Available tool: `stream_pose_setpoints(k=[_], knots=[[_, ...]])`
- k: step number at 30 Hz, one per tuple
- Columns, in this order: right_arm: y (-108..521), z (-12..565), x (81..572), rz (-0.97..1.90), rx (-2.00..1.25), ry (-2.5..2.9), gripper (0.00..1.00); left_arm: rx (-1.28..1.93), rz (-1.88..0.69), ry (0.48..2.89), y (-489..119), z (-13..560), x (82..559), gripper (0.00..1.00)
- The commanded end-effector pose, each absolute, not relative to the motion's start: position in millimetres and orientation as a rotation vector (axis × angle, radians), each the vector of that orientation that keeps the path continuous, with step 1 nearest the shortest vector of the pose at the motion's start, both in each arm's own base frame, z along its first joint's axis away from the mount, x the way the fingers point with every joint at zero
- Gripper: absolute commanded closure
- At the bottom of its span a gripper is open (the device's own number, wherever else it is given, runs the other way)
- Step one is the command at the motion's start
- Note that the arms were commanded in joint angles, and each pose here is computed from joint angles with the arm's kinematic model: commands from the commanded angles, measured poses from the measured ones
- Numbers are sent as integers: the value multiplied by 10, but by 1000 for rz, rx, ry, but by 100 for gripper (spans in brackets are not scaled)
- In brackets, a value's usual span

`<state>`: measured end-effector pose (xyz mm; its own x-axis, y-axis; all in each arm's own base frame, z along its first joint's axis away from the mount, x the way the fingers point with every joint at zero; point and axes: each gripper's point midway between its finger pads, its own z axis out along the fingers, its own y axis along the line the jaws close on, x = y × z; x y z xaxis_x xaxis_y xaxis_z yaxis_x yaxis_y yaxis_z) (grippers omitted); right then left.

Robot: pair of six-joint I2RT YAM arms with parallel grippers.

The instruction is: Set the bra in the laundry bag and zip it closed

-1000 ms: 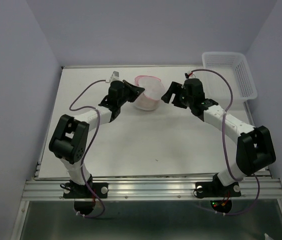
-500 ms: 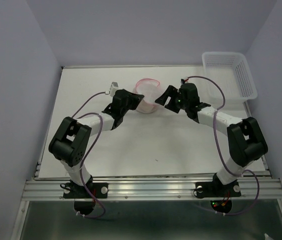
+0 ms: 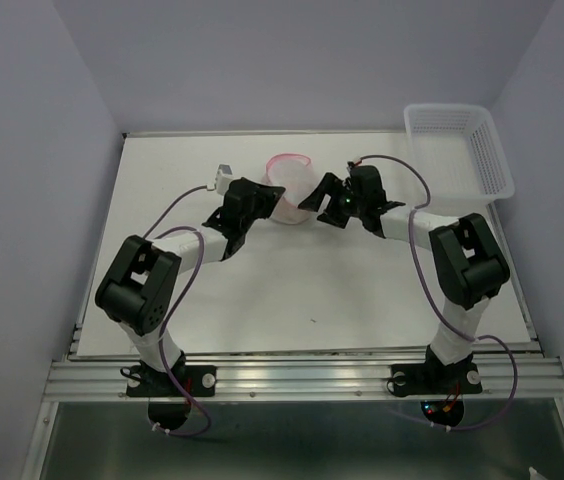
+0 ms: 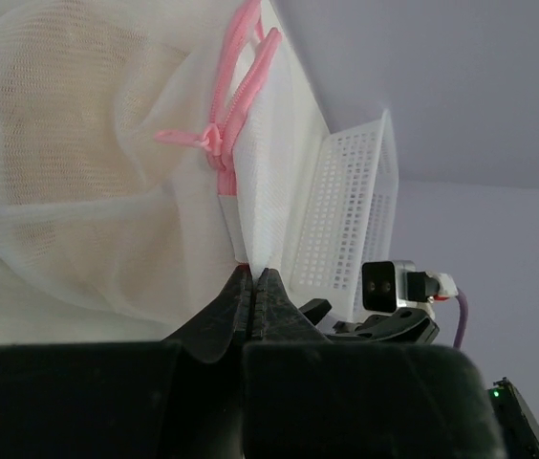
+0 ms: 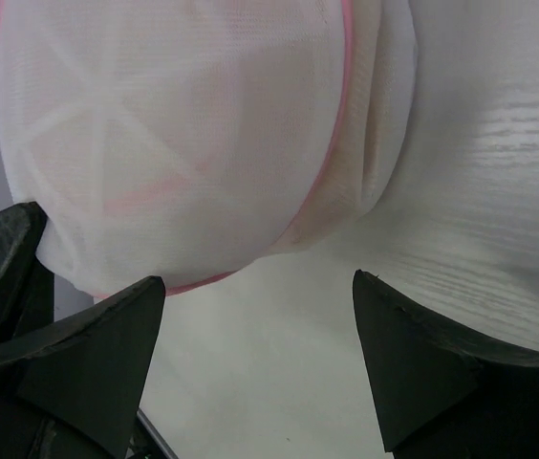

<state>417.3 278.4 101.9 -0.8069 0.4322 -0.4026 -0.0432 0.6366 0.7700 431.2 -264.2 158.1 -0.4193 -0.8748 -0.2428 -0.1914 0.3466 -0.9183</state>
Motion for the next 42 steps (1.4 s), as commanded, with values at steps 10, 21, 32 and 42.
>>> stream_pose_setpoints(k=[10,21,32,42], knots=[[2760,1736,4106,589,-683,1887,20,-852,-1159,1843,-2753,1847,4296,99],[2729,1897,4089,195,-960,1716,16,-847,-1115,1904,-2779,1862,4304,99],[2698,1815,3804,224,-1045,1764,15,-843,-1078,1916,-2781,1919,4366,100],[3049,1912,4202,197,-1112,1646,14,-838,-1065,1940,-2785,1876,4363,100]])
